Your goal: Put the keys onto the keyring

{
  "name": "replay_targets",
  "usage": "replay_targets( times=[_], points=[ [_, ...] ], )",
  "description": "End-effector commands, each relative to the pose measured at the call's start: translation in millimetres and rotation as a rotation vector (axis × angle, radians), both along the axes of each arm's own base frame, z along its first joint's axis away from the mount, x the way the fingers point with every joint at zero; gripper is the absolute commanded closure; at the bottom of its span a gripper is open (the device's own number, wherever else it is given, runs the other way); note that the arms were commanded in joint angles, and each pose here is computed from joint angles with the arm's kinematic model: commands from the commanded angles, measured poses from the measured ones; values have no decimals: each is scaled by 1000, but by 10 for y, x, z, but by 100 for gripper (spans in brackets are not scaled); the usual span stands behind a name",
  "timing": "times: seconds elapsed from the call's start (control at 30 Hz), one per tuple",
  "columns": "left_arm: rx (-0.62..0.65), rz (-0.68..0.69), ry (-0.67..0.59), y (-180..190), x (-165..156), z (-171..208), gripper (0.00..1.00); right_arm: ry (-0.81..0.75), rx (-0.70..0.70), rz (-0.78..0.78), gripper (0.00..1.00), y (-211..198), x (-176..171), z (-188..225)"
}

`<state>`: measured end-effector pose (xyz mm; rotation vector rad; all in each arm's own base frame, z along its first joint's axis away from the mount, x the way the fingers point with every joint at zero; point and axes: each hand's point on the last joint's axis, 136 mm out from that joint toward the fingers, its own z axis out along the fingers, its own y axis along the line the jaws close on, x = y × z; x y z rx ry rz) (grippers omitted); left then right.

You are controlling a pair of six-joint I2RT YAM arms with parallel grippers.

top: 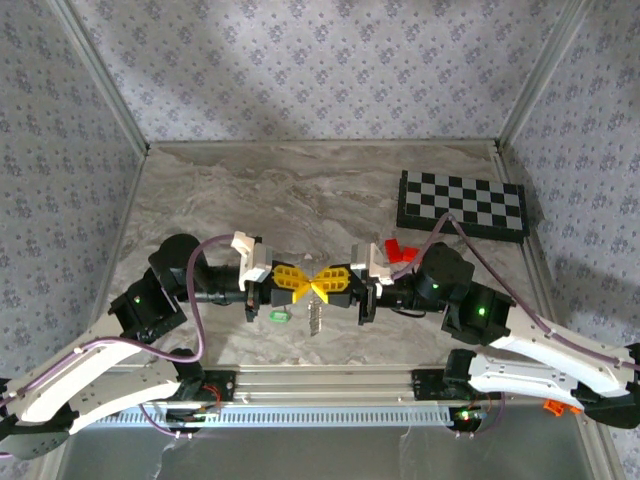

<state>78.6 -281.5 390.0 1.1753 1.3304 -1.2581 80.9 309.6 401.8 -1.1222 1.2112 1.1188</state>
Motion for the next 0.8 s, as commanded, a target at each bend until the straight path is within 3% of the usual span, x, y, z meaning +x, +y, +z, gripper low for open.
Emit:
replay_targets(
  times=[0.0,0.1,0.27,0.37,0.6,0.77],
  points=[
    [-61,-15,-32,-13,-26,198,100,1,18,46,100,2,-85,58],
    [-58,-6,-38,-2,-18,190,100,5,13,39,99,-5,-73,50],
    [-33,15,-48,32,-4,153,100,13,3,25,66,-69,-69,73],
    [-20,21,-51,47,-4,127,100,14,-19,-3,55,-140,-45,65],
    [11,45,-51,72,26,47,100,62,-83,-111,48,-363,83,-5],
    [19,47,-46,72,30,7,100,180,-120,-264,42,-527,428,-118]
  ],
)
